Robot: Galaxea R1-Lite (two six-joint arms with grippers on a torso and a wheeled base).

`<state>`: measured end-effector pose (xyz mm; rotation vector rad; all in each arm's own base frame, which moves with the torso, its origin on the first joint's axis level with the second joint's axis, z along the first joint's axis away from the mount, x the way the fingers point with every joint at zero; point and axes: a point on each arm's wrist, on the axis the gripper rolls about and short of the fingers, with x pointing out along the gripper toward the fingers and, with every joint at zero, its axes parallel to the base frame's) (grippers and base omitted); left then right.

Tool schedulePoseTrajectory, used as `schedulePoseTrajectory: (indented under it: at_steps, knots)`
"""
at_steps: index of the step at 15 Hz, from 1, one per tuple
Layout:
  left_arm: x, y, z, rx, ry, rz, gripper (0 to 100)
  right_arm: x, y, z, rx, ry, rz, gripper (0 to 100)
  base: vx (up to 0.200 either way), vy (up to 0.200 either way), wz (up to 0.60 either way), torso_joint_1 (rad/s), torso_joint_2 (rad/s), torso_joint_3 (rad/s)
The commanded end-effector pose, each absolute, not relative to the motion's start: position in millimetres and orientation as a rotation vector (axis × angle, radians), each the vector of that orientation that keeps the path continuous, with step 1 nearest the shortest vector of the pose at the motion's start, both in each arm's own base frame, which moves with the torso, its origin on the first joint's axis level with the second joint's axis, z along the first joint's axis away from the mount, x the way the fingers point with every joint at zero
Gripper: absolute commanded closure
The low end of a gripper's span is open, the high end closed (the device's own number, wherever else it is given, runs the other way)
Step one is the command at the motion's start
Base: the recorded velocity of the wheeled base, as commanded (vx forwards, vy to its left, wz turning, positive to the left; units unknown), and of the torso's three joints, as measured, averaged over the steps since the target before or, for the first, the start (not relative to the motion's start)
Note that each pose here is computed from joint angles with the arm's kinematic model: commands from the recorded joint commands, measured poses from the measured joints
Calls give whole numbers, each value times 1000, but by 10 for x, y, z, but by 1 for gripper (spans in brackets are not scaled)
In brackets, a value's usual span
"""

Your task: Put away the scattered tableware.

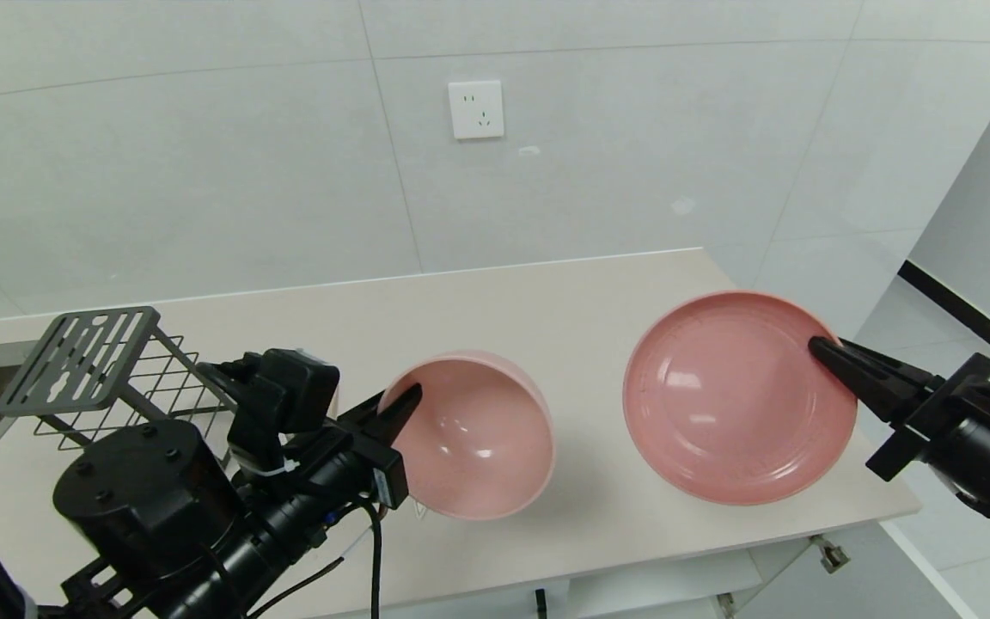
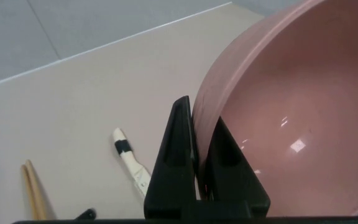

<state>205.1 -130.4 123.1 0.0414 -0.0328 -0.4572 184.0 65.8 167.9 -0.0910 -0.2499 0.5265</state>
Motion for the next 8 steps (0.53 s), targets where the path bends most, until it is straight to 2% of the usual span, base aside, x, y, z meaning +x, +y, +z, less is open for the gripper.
schedulePoseTrajectory:
  at_steps: [1,4,8]
  knots:
    - [2045,-1321,1224,16,-24,-465,100,1697,570,1802,-91,-318,501,100,0,0,0,0,0,0]
    - [2009,-1292,1233,2,-21,-462,100,1685,560,1790,-91,-313,496,100,0,0,0,0,0,0]
    - [1958,-1262,1183,26,3,-462,100,1671,556,1779,-91,-309,497,100,-200,0,0,1,2,-1]
